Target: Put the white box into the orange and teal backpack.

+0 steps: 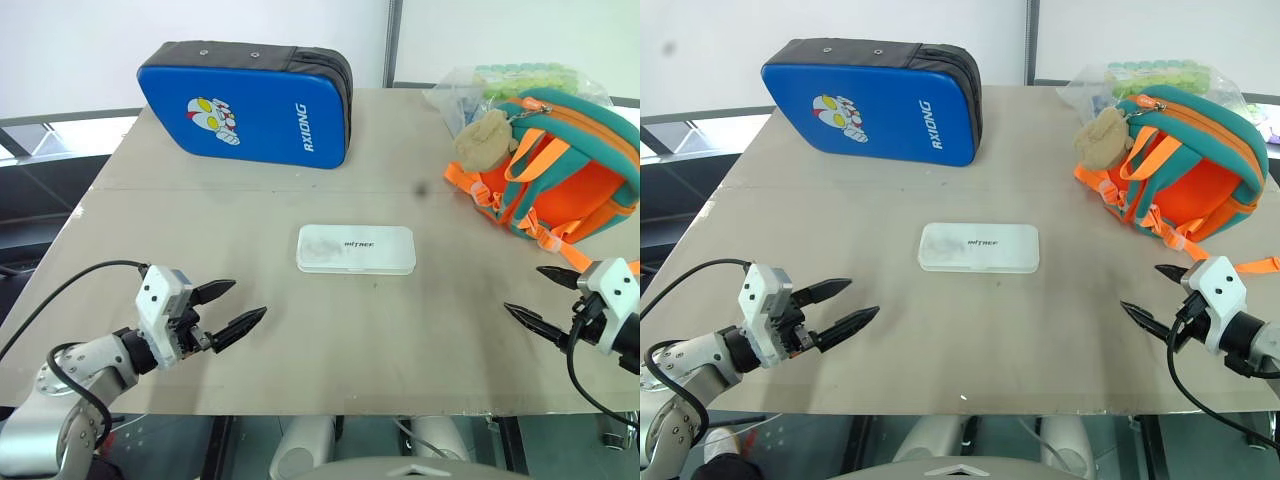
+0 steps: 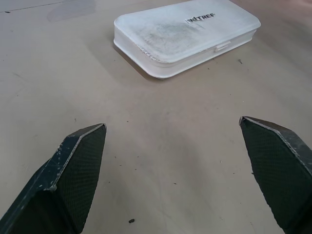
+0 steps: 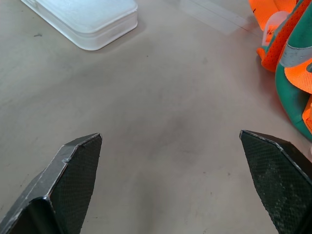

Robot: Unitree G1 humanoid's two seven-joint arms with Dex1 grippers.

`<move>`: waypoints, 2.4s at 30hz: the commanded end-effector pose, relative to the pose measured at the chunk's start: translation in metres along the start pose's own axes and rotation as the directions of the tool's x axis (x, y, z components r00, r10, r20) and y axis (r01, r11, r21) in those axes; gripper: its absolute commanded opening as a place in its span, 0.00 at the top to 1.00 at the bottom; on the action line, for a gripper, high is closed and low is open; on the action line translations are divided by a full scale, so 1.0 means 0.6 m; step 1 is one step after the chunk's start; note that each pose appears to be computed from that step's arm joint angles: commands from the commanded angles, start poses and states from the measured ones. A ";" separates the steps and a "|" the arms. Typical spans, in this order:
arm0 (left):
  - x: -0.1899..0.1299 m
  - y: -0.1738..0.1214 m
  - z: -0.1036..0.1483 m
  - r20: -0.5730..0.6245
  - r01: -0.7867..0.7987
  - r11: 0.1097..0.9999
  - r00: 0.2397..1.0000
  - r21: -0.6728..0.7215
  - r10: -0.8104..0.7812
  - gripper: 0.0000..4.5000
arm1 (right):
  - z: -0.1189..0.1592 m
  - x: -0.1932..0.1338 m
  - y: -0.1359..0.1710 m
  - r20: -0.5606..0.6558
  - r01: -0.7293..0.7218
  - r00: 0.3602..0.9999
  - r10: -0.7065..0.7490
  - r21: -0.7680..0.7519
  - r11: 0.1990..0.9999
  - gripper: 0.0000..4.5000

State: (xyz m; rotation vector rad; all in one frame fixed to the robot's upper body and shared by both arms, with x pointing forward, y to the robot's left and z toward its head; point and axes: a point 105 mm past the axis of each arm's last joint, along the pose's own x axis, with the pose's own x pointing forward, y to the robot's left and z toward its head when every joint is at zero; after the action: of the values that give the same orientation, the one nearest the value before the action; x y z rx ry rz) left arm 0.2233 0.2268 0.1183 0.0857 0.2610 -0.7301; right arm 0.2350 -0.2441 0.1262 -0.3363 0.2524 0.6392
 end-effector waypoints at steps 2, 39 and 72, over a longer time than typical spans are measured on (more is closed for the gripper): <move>0.007 0.007 0.019 0.037 -0.011 0.999 0.999 0.051 0.009 0.00 | 0.057 0.016 0.000 0.103 0.087 0.991 -0.080 -0.065 0.994 0.01; 0.129 -0.034 -0.006 -0.206 -0.180 0.984 0.963 -0.007 0.175 0.79 | 0.086 0.255 0.144 -0.025 -0.178 0.984 0.177 -0.051 0.983 0.99; 0.115 -0.026 -0.012 -0.093 0.109 0.534 0.937 -0.839 -0.337 0.01 | 0.108 0.299 0.171 0.041 -0.236 0.967 0.252 -0.235 0.943 1.00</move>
State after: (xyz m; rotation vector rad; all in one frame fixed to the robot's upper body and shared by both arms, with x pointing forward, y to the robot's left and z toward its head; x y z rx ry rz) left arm 0.2655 0.1865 0.1008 -0.7828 0.8075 -0.7431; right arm 0.3218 -0.0619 0.0905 -0.5002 0.2244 0.8737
